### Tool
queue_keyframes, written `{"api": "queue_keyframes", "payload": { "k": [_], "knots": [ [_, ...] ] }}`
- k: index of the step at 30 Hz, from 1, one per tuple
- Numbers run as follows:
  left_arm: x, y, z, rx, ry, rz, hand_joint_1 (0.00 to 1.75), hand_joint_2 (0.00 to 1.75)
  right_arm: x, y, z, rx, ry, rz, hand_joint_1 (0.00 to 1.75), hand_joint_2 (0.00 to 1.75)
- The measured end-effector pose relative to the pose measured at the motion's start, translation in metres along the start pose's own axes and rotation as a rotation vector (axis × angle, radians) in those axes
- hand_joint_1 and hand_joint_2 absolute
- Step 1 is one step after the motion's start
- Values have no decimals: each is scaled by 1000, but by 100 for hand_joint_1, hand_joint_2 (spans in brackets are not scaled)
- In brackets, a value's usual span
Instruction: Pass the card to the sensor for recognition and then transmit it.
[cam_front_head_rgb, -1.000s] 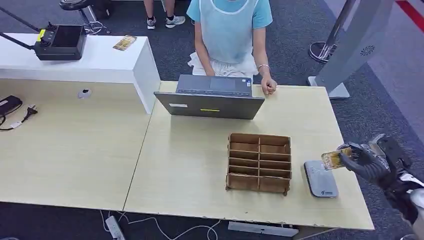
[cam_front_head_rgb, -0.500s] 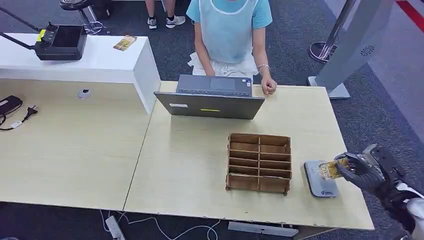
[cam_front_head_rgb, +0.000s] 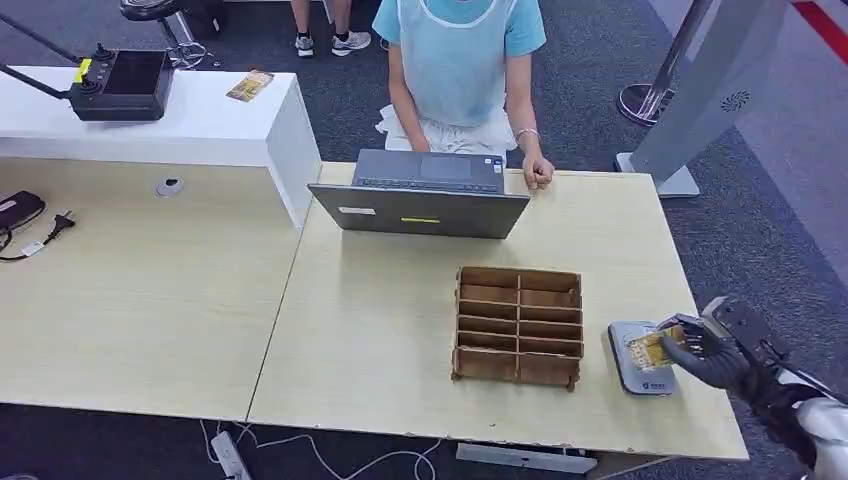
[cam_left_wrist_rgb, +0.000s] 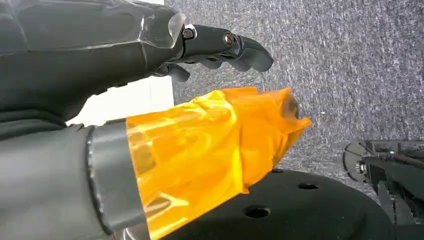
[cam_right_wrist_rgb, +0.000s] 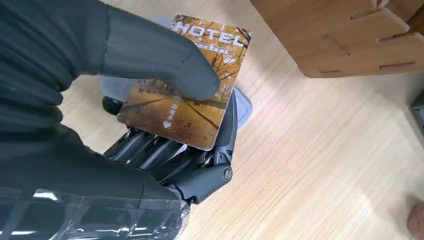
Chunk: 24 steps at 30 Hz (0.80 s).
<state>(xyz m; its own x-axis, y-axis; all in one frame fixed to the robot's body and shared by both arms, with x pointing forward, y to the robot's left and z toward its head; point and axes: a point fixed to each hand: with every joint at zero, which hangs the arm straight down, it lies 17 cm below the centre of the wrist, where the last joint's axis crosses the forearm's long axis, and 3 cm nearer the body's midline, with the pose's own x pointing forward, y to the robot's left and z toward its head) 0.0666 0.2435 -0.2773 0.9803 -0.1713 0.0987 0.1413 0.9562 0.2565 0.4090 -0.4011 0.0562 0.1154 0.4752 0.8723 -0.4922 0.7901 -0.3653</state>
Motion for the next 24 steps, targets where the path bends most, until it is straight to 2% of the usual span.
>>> {"api": "queue_keyframes", "payload": {
  "k": [24],
  "knots": [
    [0,0,0,0,-2,-13,0,0,-24,12,0,-11,57,-4,175,175]
  ]
}}
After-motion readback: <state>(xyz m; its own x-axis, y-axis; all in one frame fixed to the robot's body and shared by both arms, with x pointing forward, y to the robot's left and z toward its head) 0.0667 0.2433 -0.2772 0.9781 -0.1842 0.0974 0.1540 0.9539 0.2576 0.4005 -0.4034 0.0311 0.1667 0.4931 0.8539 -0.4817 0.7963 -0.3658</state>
